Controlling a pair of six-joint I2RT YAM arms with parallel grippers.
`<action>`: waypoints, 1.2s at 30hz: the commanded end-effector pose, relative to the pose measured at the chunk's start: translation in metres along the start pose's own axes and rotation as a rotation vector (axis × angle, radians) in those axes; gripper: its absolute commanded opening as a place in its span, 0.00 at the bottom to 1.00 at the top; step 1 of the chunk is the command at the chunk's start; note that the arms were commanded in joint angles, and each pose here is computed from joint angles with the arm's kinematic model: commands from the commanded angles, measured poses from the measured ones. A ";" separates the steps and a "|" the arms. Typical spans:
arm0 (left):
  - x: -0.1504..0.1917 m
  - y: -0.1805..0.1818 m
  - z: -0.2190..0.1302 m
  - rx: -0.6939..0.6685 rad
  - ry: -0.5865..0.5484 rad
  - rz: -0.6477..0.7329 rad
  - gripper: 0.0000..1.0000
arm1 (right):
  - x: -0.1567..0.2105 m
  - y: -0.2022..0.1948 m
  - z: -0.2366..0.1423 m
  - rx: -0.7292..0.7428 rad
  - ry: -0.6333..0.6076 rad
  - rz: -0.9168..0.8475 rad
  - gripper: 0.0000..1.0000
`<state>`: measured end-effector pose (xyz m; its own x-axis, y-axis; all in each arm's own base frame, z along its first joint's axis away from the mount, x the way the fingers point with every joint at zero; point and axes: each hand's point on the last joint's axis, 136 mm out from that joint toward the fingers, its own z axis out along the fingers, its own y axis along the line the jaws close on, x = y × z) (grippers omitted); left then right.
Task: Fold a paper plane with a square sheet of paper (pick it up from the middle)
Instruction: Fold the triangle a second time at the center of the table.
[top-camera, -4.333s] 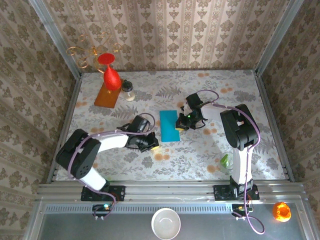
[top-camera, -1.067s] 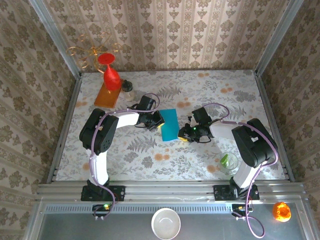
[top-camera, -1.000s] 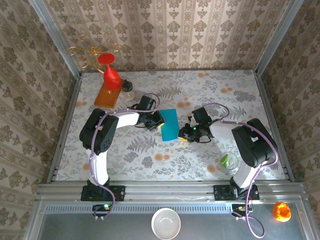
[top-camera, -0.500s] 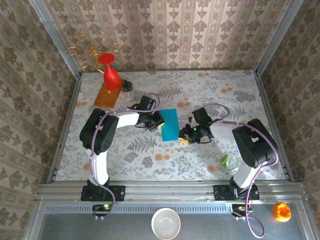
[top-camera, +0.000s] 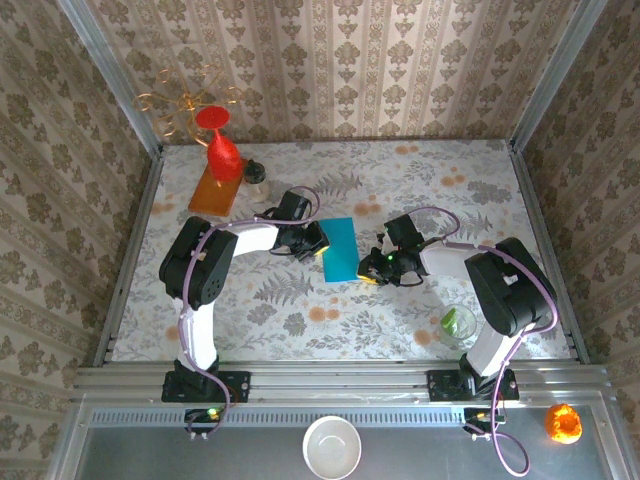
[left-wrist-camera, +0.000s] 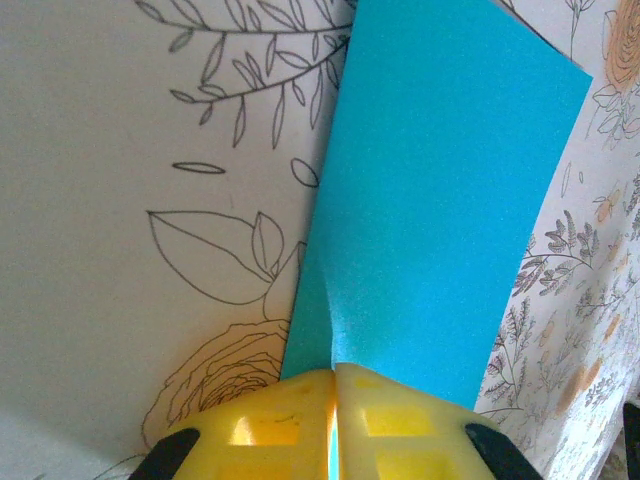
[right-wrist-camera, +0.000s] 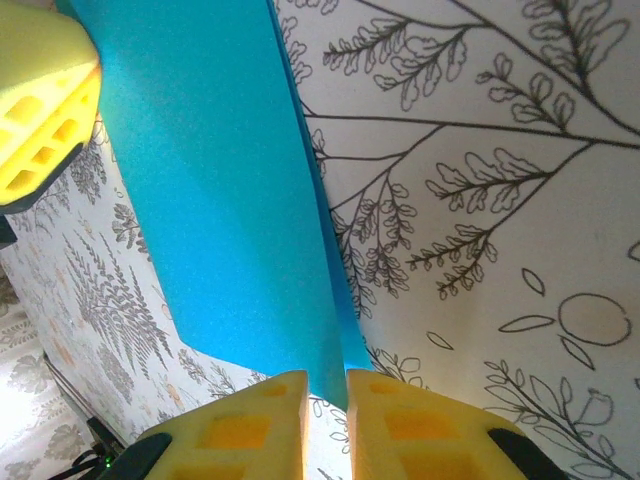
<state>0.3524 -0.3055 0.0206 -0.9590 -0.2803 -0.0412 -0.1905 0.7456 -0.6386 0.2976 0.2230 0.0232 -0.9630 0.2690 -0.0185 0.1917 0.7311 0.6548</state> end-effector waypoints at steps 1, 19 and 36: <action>0.016 0.045 0.015 -0.127 0.055 -0.051 0.12 | -0.003 0.004 -0.001 -0.029 -0.014 -0.003 0.20; 0.012 0.027 0.010 -0.068 0.050 -0.023 0.12 | -0.015 0.008 0.009 -0.072 -0.017 0.030 0.15; -0.016 0.003 0.008 -0.022 0.000 0.087 0.10 | 0.001 0.008 -0.013 -0.090 0.042 0.027 0.00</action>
<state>0.3709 -0.3116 0.0321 -0.9690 -0.2135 -0.1247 -0.0820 0.7534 -0.6524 0.3039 0.2184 0.0315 -0.9552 0.2959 0.0053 0.2123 0.6726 0.7089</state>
